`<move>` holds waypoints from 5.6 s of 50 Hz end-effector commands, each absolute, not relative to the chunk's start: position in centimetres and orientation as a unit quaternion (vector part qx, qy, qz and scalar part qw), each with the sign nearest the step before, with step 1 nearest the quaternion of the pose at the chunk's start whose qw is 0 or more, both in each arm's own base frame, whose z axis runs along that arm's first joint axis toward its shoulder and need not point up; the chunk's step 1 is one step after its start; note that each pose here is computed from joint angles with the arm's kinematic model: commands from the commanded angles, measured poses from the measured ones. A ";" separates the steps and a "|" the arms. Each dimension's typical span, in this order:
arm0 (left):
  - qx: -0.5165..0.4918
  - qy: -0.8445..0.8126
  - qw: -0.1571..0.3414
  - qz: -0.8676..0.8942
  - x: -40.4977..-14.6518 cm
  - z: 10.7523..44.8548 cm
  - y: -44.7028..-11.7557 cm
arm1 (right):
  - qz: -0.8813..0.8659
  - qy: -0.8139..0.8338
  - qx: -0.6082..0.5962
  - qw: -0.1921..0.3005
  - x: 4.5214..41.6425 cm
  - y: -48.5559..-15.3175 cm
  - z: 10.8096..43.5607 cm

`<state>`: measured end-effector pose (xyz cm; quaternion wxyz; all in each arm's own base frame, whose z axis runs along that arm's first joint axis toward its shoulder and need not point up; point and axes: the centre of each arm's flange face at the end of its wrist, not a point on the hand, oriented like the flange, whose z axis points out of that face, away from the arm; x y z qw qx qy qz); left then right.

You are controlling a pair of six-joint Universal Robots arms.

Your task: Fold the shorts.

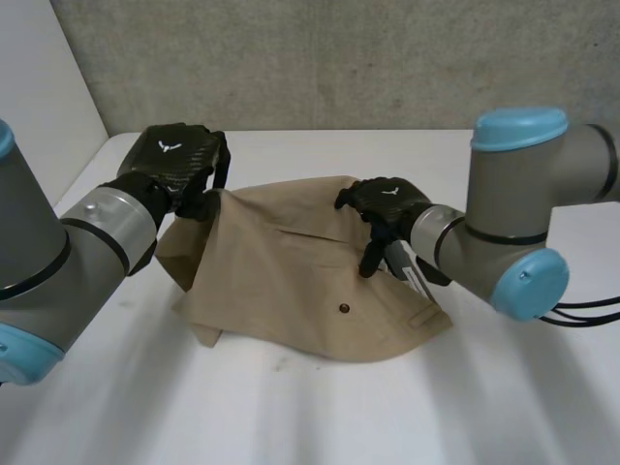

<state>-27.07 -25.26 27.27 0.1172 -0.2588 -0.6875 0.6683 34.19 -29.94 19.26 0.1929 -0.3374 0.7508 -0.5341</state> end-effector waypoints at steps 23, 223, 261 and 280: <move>-0.219 -0.691 0.166 0.668 -27.3 28.2 -24.4 | -0.614 0.731 -0.240 0.176 38.0 -31.3 18.6; -0.145 -0.607 0.119 0.773 -22.9 33.6 -29.9 | -0.776 0.538 -0.328 -0.039 28.4 -27.8 35.9; -0.245 -0.718 0.089 0.645 -21.5 23.4 -20.7 | -0.594 0.736 -0.323 0.027 25.4 -24.6 18.6; -0.185 -0.798 0.132 0.558 -20.4 19.6 -15.7 | -0.586 0.746 -0.314 0.016 24.8 -24.6 17.8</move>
